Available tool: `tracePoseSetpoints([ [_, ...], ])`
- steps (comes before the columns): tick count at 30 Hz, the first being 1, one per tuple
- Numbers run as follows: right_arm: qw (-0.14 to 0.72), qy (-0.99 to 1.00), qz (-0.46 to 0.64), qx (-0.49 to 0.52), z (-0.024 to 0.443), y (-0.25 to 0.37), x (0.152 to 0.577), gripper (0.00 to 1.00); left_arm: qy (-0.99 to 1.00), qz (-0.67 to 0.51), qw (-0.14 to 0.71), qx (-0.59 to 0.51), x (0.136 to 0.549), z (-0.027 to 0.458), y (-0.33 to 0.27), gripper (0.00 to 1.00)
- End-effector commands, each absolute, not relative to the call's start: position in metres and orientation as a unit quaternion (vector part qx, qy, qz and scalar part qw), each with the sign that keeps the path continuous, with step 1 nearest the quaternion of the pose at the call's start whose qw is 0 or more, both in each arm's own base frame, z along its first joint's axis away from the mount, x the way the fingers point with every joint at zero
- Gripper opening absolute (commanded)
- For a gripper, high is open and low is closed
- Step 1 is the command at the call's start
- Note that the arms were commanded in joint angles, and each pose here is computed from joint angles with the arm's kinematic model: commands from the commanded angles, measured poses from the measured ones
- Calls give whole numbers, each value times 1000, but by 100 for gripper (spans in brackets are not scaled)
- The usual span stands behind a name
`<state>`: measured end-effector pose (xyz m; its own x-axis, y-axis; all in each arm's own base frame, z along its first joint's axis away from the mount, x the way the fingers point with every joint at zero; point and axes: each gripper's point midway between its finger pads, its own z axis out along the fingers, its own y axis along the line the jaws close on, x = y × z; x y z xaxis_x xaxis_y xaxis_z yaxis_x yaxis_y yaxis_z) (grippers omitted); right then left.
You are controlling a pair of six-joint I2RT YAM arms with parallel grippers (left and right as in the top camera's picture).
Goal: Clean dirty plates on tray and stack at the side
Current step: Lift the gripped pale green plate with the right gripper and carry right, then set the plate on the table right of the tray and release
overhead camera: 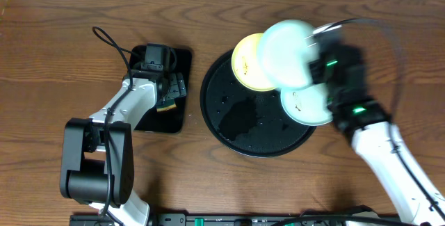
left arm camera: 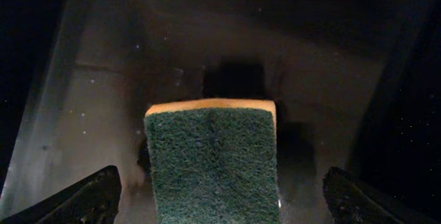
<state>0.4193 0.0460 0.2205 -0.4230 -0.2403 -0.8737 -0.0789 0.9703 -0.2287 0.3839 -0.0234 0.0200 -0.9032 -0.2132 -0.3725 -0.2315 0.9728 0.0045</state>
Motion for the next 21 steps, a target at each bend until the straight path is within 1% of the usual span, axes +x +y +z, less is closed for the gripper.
tracePoseSetpoints([
  [1, 553, 833, -10, 33, 243, -18, 426, 1, 975, 31, 189, -116, 386, 19, -20, 94],
  [3, 546, 832, -28, 99, 237, -67, 423, 1, 975, 31, 189, -116, 386, 19, -20, 94],
  [5, 536, 831, -51, 142, 228, -107, 418, 1, 975, 31, 189, -116, 386, 19, -20, 94],
  [9, 505, 834, -90, 203, 202, -166, 406, 1, 975, 31, 189, -116, 386, 19, -20, 94],
  [12, 472, 842, -104, 239, 171, -200, 398, 1, 975, 31, 189, -116, 386, 19, -20, 94],
  [13, 449, 849, -109, 257, 148, -216, 394, 1, 975, 31, 189, -116, 386, 19, -20, 94],
  [17, 410, 863, -108, 275, 105, -231, 392, 1, 975, 31, 189, -116, 386, 19, -20, 94],
  [21, 393, 871, -104, 277, 79, -233, 396, 1, 975, 31, 189, -115, 386, 19, -20, 94],
])
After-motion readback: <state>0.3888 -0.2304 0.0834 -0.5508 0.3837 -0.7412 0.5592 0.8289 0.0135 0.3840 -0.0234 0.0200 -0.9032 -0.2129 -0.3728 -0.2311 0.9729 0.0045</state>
